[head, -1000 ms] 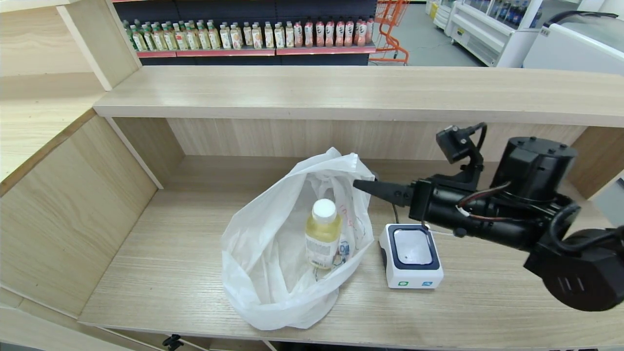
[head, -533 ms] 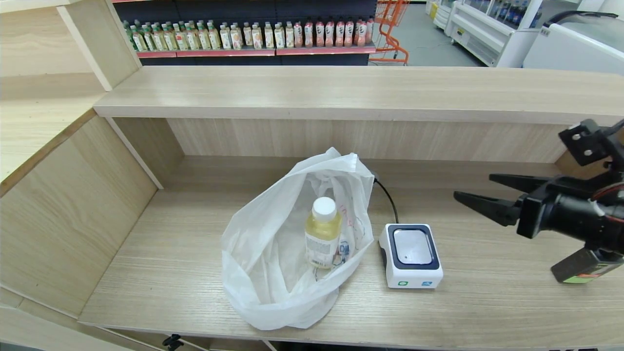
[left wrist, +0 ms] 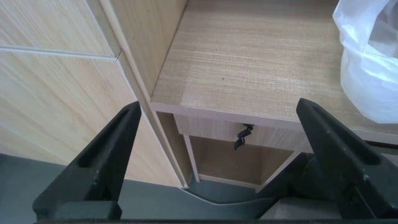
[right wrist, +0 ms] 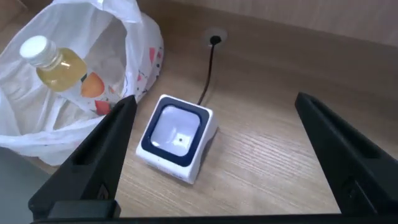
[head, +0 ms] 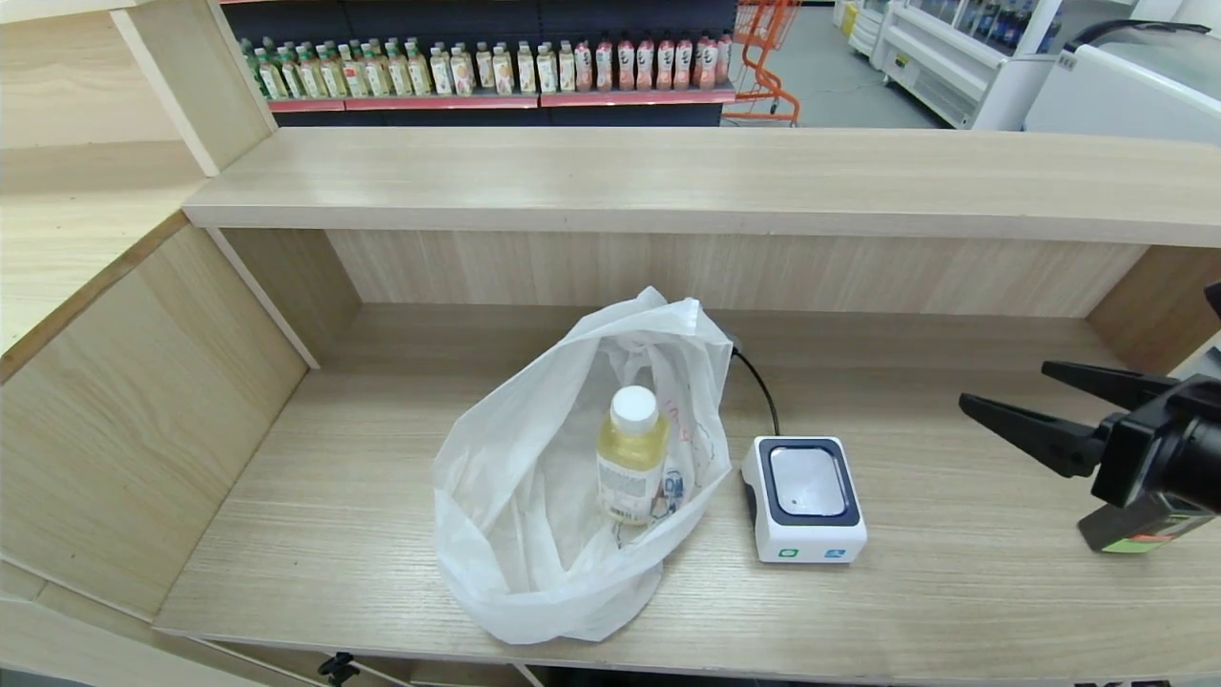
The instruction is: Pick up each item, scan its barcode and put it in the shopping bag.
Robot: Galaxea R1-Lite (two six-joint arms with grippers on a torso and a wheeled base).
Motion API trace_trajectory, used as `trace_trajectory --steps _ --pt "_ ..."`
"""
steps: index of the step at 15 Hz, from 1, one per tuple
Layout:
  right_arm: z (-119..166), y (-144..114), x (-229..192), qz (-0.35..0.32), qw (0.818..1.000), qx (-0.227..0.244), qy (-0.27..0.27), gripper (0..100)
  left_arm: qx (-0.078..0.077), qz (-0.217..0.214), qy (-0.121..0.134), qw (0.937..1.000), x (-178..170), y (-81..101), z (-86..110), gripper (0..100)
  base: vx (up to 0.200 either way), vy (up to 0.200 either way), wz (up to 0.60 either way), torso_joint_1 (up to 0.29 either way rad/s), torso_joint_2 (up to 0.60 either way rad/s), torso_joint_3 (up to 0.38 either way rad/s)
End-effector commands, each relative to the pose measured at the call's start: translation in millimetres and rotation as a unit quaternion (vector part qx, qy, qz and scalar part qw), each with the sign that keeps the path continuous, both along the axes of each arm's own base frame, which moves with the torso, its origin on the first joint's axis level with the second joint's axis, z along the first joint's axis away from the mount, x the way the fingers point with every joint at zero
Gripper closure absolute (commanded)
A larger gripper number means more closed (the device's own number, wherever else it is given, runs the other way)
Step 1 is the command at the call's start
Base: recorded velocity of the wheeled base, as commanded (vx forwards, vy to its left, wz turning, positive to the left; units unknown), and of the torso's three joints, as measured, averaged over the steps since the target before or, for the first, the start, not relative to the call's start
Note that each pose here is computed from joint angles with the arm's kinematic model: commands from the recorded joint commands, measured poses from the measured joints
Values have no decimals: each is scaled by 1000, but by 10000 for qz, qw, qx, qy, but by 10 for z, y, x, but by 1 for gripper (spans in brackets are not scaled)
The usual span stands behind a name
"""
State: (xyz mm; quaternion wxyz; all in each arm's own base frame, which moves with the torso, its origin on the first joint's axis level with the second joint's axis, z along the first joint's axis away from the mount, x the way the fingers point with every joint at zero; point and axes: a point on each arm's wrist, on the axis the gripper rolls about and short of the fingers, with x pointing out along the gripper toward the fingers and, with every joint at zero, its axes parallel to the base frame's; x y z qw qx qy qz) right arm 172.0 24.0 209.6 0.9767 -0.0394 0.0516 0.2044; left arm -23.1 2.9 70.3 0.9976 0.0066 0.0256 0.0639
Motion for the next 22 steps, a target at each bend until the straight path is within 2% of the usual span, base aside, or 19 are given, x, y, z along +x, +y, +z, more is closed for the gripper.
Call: trace_trajectory --steps 1,5,15,20,22 --pt "-12 -9 -70 -47 10000 -9 -35 0 4 4 8 10000 1 0 0 0 -200 0 0 17 7 2" --pt "-78 -71 -113 -330 9994 -39 101 0 -4 12 7 10000 1 0 0 0 -50 0 0 2 2 2" --pt "-138 -142 -192 -631 9976 -37 287 0 -4 4 7 10000 1 0 0 0 0 -200 0 2 2 1" --pt "-92 -117 -278 -569 9975 277 317 0 4 4 8 10000 1 0 0 0 0 -200 0 4 0 2" --pt "-89 -114 -370 -535 9972 265 440 0 -4 12 7 10000 1 0 0 0 0 -200 0 -5 2 5"
